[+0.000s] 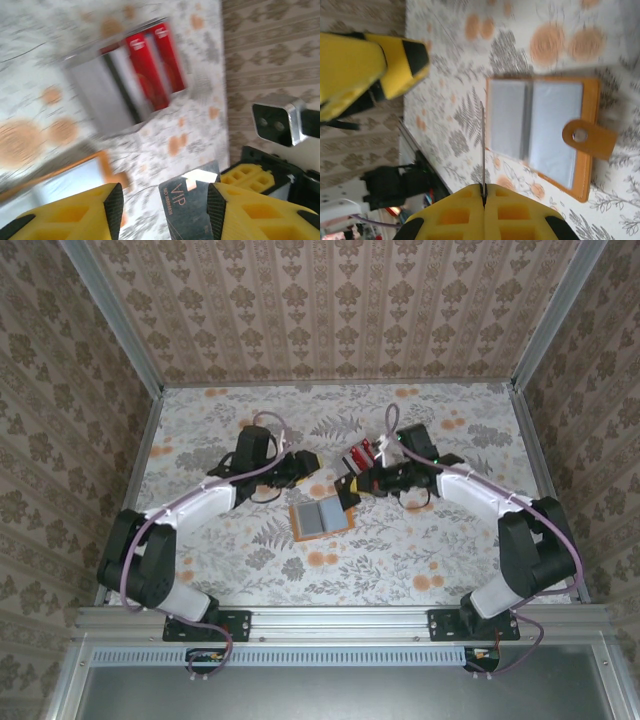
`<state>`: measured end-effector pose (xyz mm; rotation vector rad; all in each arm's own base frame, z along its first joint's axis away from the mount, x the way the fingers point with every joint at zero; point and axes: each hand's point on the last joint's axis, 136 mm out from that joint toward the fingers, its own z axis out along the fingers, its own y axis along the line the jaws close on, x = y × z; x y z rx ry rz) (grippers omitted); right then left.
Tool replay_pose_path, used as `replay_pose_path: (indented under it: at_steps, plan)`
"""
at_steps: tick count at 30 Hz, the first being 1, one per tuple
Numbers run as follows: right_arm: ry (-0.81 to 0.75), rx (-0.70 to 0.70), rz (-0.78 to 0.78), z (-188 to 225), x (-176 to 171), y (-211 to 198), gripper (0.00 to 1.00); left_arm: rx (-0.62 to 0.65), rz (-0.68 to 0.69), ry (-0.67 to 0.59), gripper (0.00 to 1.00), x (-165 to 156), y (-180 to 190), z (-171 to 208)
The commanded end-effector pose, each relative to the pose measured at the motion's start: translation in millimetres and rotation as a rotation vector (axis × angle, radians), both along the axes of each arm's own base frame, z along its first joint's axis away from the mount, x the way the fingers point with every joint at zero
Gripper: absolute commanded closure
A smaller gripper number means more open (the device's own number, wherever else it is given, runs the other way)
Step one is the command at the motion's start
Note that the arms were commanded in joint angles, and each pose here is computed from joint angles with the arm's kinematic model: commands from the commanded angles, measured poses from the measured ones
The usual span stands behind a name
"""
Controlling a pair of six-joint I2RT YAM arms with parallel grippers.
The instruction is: Put the credit cards into the card holder
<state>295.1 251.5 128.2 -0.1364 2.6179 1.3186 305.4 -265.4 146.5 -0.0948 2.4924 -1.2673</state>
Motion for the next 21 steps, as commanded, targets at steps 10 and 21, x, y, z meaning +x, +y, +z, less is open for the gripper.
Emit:
replay_pose_path:
  at_steps: [10,21]
  plan:
    - [-0.051,-0.028,0.038,-51,-5,15,0.99,0.324,0.127,0.116,0.55,-34,55,-61]
    - [0.020,0.034,0.084,-72,-6,30,0.99,0.430,0.181,0.143,0.57,-52,78,-86]
